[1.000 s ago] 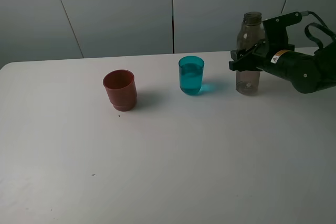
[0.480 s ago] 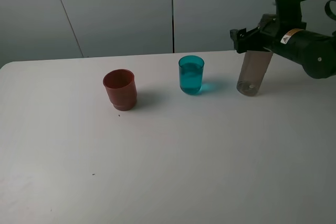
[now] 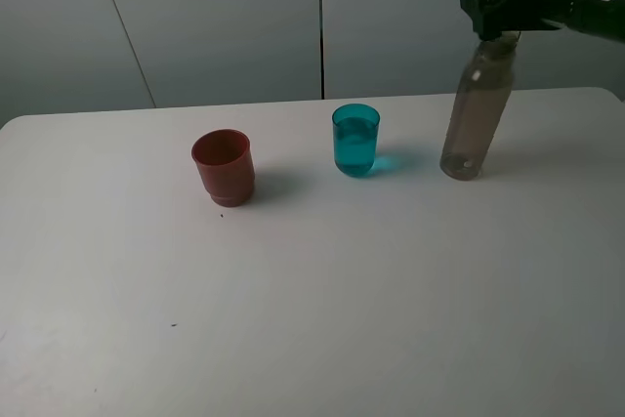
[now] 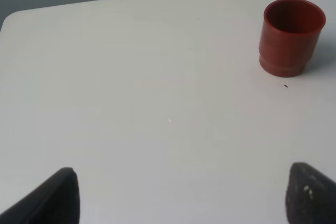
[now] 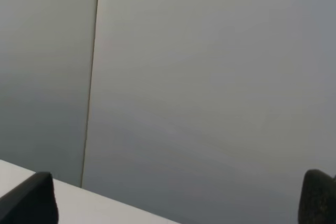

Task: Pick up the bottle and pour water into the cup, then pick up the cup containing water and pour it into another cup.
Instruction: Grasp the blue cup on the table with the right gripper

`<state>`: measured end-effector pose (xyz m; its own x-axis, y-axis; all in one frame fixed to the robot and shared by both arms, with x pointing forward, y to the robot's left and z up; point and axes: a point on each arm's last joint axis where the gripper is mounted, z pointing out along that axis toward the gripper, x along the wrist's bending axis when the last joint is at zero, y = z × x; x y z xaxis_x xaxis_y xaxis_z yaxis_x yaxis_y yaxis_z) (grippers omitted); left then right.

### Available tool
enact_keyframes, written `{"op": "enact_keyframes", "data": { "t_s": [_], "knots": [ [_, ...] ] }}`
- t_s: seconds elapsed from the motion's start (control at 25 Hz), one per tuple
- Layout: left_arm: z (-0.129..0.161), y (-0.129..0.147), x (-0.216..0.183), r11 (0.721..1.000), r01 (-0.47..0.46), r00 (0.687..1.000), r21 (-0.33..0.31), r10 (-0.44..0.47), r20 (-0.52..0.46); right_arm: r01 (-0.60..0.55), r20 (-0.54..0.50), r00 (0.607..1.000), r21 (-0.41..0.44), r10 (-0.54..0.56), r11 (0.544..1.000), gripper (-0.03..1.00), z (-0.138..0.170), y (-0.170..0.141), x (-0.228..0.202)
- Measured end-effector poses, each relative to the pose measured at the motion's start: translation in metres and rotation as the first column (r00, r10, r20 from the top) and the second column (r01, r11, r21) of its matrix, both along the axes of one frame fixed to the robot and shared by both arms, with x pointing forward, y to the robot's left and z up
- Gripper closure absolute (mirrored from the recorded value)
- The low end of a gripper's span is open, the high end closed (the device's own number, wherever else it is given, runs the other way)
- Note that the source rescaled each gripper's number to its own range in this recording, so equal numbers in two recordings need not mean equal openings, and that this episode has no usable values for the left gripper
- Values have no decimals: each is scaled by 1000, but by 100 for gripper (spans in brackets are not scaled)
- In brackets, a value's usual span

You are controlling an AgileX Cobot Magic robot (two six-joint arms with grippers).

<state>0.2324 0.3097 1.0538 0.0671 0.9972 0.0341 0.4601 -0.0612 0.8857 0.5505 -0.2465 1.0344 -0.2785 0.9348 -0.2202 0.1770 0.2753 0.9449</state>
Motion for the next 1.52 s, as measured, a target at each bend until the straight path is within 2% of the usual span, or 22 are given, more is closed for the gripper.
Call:
{"op": "enact_keyframes", "data": {
  "t_s": [0.08, 0.32, 0.48, 0.56, 0.6, 0.88, 1.2, 1.52],
  "knots": [
    [0, 0, 0, 1000, 0, 1000, 0, 0, 0, -22, -34, 999, -19, 21, 1000, -2, 7, 5, -10],
    [0, 0, 0, 1000, 0, 1000, 0, 0, 0, -97, -139, 985, 24, 100, 995, -2, 6, 38, -27],
    [0, 0, 0, 1000, 0, 1000, 0, 0, 0, -172, -168, 969, 58, 180, 983, -2, -16, 69, -34],
    [0, 0, 0, 1000, 0, 1000, 0, 0, 0, -208, -200, 956, 47, 213, 977, -2, -44, 88, -38],
    [0, 0, 0, 1000, 0, 1000, 0, 0, 0, -208, -200, 956, 47, 213, 977, -2, -44, 88, -38],
    [0, 0, 0, 1000, 0, 1000, 0, 0, 0, -179, -297, 939, 14, 175, 984, -2, -110, 99, -27],
    [0, 0, 0, 1000, 0, 1000, 0, 0, 0, -155, -259, 947, 151, 191, 976, -2, -161, 109, -17],
    [0, 0, 0, 1000, 0, 1000, 0, 0, 0, -123, -257, 954, 140, 156, 982, -2, -185, 106, -15]
  ]
}}
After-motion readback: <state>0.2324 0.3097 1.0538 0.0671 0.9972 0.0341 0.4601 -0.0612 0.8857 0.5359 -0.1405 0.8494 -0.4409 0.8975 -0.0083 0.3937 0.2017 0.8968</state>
